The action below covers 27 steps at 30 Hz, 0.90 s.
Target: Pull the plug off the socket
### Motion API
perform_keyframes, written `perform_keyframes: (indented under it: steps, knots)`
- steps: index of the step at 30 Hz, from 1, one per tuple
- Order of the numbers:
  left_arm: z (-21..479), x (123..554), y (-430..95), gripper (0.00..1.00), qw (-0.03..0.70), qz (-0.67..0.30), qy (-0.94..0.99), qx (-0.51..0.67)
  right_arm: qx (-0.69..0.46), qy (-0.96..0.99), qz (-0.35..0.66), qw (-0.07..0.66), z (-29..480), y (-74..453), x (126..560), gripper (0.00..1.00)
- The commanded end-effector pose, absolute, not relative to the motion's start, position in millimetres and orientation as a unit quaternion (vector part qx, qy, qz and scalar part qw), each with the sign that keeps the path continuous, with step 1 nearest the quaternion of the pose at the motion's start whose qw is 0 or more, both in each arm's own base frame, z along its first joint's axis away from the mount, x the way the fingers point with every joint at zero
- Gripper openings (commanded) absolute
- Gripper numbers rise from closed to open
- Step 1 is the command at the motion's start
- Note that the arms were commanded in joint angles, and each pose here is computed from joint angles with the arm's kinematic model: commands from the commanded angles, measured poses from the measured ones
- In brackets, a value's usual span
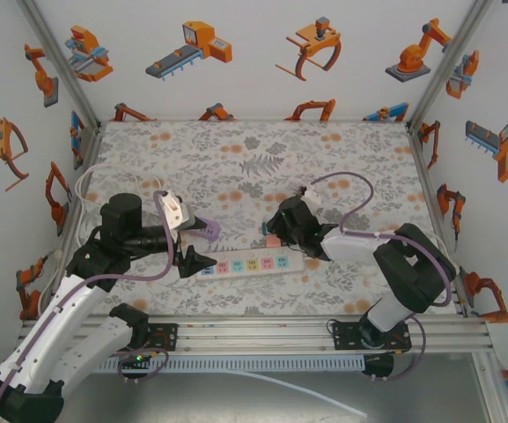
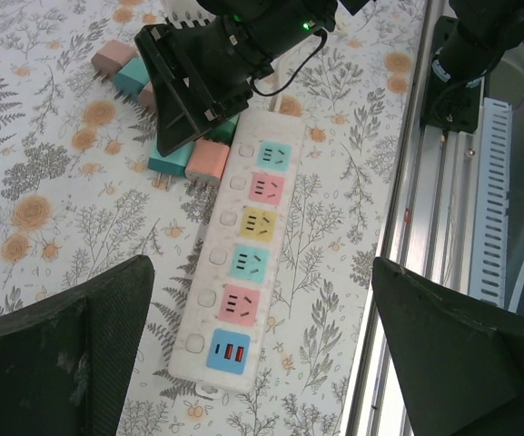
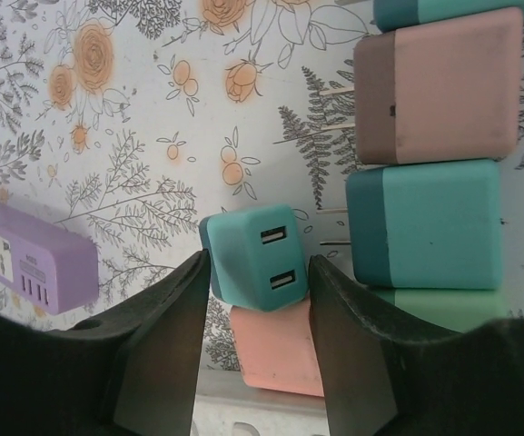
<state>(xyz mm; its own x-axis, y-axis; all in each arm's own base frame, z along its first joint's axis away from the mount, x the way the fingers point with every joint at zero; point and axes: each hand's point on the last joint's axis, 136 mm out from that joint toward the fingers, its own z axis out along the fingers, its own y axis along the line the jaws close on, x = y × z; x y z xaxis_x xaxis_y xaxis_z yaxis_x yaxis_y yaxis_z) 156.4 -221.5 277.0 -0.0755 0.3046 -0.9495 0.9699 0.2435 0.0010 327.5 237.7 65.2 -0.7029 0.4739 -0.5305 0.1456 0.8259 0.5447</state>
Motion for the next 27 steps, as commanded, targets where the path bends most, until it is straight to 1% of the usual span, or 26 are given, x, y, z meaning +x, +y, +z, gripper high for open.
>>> perform_keyframes:
  steps: [1, 7, 11, 15, 18, 20, 21, 22, 27]
  knots:
    - [278.8, 155.7, -221.1, 0.97, 0.467, -0.352, 0.633, 0.506, 0.191, 0.884, 0.223, 0.363, 77.2, 222.7, 327.9, 0.47]
    - [278.5, 160.8, -219.5, 0.97, 0.470, -0.342, 0.645, 0.496, 0.179, 0.876, 0.221, 0.390, 105.2, 216.3, 327.8, 0.48]
    - [275.9, 174.2, -213.4, 0.97, 0.478, -0.315, 0.673, 0.469, 0.157, 0.862, 0.185, 0.445, 138.8, 197.0, 331.0, 0.49]
    - [270.2, 199.7, -200.6, 0.97, 0.495, -0.265, 0.714, 0.418, 0.121, 0.843, 0.105, 0.513, 170.6, 163.5, 333.7, 0.53]
    - [262.6, 227.1, -183.1, 0.97, 0.516, -0.216, 0.753, 0.346, 0.091, 0.830, 0.039, 0.548, 187.3, 136.6, 335.4, 0.57]
    - [256.7, 242.7, -170.0, 0.97, 0.532, -0.185, 0.771, 0.297, 0.089, 0.825, 0.004, 0.558, 191.3, 115.6, 336.2, 0.61]
    - [250.6, 251.3, -160.9, 0.97, 0.540, -0.164, 0.781, 0.268, 0.100, 0.822, -0.014, 0.561, 192.1, 100.3, 336.6, 0.66]
    - [245.6, 258.3, -150.4, 0.97, 0.547, -0.140, 0.790, 0.241, 0.110, 0.820, -0.026, 0.562, 191.4, 87.9, 336.4, 0.70]
    - [212.6, 282.5, -88.2, 0.97, 0.560, 0.004, 0.821, 0.113, 0.154, 0.807, -0.098, 0.561, 185.0, 18.7, 332.3, 0.83]
